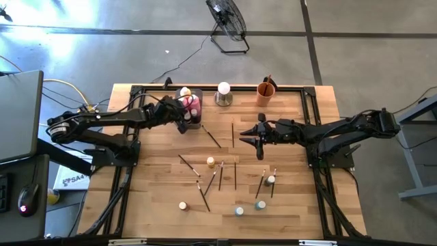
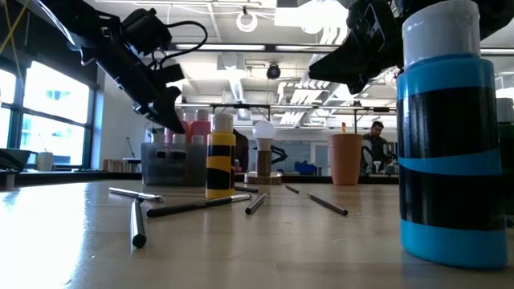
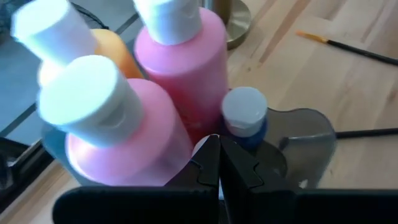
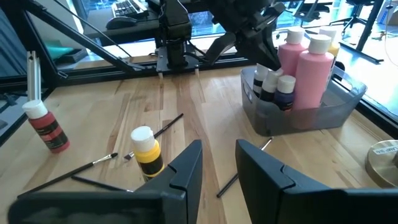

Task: Pick & Place Paint Supplies
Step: Put the small blue paint bottle into the gray bin

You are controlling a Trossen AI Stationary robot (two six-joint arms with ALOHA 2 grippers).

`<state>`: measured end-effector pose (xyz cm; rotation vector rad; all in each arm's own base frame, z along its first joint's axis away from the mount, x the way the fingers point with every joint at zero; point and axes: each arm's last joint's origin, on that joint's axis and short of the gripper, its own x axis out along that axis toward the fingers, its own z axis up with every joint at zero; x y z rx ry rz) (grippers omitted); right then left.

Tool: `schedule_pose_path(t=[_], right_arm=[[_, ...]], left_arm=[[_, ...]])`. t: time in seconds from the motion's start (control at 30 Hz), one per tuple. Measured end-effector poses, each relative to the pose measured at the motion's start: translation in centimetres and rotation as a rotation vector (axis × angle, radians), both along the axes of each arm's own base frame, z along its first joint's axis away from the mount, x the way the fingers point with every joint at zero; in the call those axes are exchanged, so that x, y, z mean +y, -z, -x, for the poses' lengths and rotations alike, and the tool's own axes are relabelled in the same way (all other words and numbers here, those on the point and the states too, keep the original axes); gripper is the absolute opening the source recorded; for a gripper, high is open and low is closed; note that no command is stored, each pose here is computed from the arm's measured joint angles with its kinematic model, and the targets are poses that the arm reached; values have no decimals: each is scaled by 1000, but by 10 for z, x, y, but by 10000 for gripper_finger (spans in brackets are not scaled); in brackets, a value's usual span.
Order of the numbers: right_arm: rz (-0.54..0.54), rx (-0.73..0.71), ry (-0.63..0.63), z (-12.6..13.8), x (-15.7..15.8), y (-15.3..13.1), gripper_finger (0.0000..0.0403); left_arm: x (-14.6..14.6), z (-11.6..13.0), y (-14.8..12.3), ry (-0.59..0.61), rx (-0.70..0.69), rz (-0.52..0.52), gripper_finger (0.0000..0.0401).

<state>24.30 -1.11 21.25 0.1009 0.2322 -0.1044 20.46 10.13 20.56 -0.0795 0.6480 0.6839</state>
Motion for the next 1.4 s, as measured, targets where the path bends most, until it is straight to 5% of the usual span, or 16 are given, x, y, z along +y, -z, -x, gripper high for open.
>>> schedule_pose_path(t=[0.7,1.07,1.4], right_arm=[[0,1,0,0,0,0,91],[-1,1,1,0,0,0,91],[-1,1,0,0,0,0,91]], left_arm=[[-1,2,-3,15,-2,-1,0],[-2,2,-27,59,-61,-31,0],[-3,8,-19,7,40,-12,0]])
